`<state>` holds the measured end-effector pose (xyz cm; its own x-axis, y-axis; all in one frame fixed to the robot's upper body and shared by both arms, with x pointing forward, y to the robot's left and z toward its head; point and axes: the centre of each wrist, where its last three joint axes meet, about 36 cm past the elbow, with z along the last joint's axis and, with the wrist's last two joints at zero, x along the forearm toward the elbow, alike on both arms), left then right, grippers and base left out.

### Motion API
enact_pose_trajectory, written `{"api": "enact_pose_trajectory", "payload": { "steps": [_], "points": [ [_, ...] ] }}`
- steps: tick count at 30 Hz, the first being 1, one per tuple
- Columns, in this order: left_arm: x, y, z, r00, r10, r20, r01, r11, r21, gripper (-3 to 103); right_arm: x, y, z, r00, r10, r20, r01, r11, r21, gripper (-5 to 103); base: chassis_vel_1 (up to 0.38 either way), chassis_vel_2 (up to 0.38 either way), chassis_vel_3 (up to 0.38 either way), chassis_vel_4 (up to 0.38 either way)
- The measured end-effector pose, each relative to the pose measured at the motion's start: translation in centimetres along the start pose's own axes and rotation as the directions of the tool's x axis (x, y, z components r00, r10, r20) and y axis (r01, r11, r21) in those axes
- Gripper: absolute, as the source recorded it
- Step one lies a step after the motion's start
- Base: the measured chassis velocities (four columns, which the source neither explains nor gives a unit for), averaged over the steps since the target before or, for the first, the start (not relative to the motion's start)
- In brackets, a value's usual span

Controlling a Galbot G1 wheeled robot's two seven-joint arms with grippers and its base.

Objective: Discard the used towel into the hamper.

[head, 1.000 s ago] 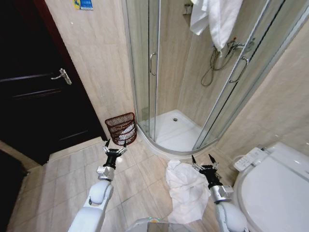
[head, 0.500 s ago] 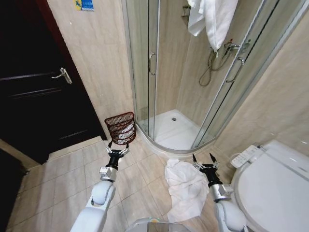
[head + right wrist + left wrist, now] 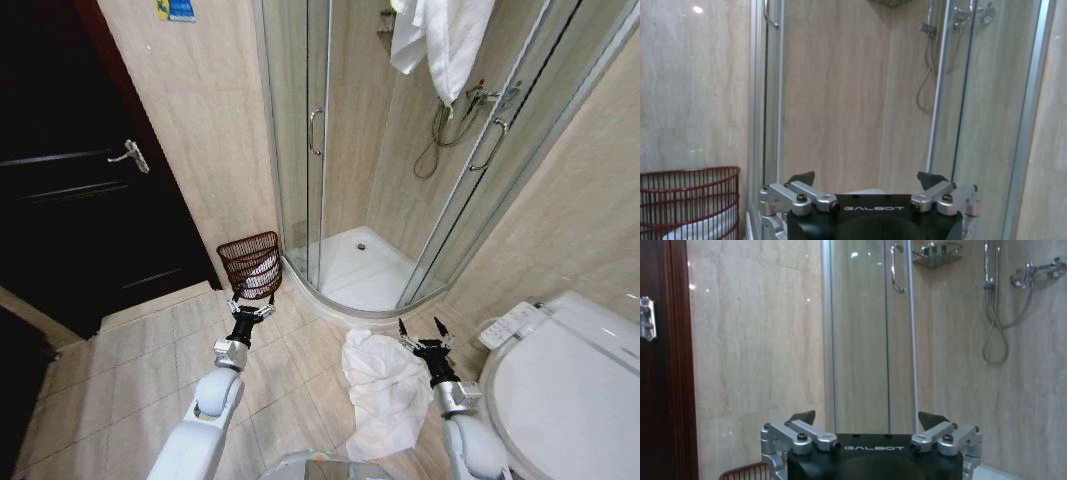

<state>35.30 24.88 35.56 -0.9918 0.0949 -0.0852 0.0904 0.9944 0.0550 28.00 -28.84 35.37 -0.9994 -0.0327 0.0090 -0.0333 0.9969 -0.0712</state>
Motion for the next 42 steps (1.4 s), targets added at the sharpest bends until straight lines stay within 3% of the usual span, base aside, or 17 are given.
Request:
{"api": "enact_pose_trajectory", "payload": {
  "steps": [28, 42],
  "points": [
    [-0.3, -0.4, -0.1, 1.0, -0.012, 0.007, 0.012, 1.0, 0.007, 100, -0.2, -0.4, 0.3, 1.0, 0.017, 0.0, -0.017, 1.0, -0.004, 100, -0.013, -0.014, -0.017, -0.012],
    [0.3, -0.5, -2.0, 1.0, 0.018, 0.008, -0.019, 1.0, 0.019, 100, -0.1, -0.2, 0.4, 1.0, 0.018, 0.004, -0.018, 1.0, -0.007, 100, 0.0, 0.0, 0.0, 0.0]
  ]
}}
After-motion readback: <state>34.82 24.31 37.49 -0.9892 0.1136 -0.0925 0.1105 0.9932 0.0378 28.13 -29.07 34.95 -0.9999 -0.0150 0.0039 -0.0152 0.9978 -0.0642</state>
